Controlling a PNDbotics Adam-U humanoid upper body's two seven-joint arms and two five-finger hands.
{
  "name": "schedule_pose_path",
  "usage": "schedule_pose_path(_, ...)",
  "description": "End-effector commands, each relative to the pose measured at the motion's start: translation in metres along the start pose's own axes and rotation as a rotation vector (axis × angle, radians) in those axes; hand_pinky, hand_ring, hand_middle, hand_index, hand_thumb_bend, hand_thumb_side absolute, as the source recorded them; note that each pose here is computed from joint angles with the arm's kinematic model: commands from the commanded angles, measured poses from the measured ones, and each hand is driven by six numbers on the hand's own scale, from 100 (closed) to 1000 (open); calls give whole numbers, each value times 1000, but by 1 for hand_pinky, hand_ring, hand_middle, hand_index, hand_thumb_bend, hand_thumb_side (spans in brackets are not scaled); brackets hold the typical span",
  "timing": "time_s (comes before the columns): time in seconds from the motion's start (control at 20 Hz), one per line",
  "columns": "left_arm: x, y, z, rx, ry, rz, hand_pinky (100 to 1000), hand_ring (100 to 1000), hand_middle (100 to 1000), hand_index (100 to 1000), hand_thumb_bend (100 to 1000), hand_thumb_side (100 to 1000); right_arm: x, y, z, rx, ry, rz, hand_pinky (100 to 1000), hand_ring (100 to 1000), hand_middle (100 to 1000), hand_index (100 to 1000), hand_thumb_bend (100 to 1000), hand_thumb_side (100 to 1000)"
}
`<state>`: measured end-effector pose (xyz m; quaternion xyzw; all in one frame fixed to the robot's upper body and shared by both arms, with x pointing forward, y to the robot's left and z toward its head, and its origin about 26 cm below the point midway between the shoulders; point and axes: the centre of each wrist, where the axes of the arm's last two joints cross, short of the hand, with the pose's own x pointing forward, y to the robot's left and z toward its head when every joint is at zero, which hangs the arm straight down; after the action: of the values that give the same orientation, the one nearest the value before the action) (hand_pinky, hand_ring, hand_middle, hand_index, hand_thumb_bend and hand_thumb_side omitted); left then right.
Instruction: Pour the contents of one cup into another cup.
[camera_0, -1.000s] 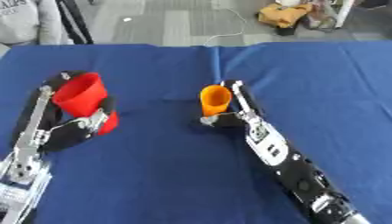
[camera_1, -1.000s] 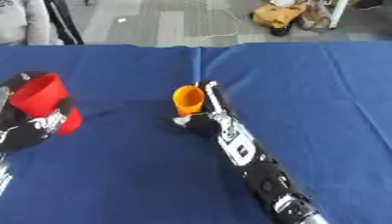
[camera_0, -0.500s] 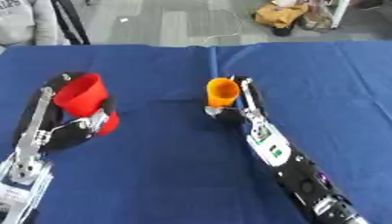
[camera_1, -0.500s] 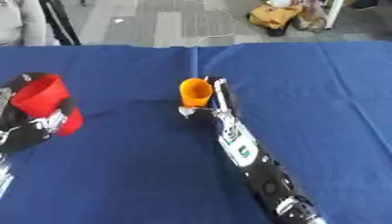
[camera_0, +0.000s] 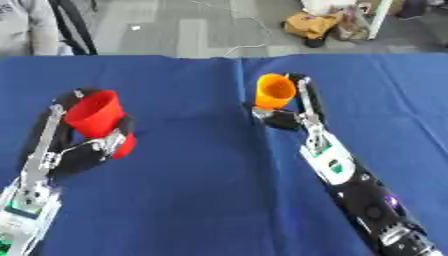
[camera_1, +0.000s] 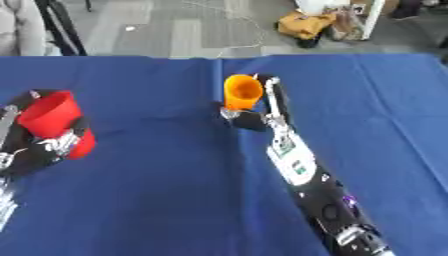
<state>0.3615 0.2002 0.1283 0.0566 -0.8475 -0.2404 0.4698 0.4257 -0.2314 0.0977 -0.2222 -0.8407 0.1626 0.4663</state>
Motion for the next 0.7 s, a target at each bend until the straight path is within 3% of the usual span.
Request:
schedule_pose_path(0.05,-1,9,0,-4,-3,-44,100,227,350,682,375,308,14,-25,-11,-10,-66,27,454,430,369,372,633,230)
schedule_pose_path(0.25,-7,5,2,-46,10,-69,100,224,348,680,371,312,23,-42,-14,-5,-104,60,454,430,370,373,641,255)
schedule_pose_path(0.3,-8,4,2,-63,11,-75,100,224,346,680,371,314,27,-46,-15,-5,-116,62,456,431,371,375,617,325)
schedule_pose_path(0.35,-9,2,3,-79,12,-80,100,224,348,680,371,315,31,-49,-16,-4,-128,64,456,431,372,375,643,265)
schedule_pose_path(0.7,-13,-18,-1,-200,0,-101,100,223,347,680,367,320,68,-67,-30,7,-267,104,465,436,376,379,658,335)
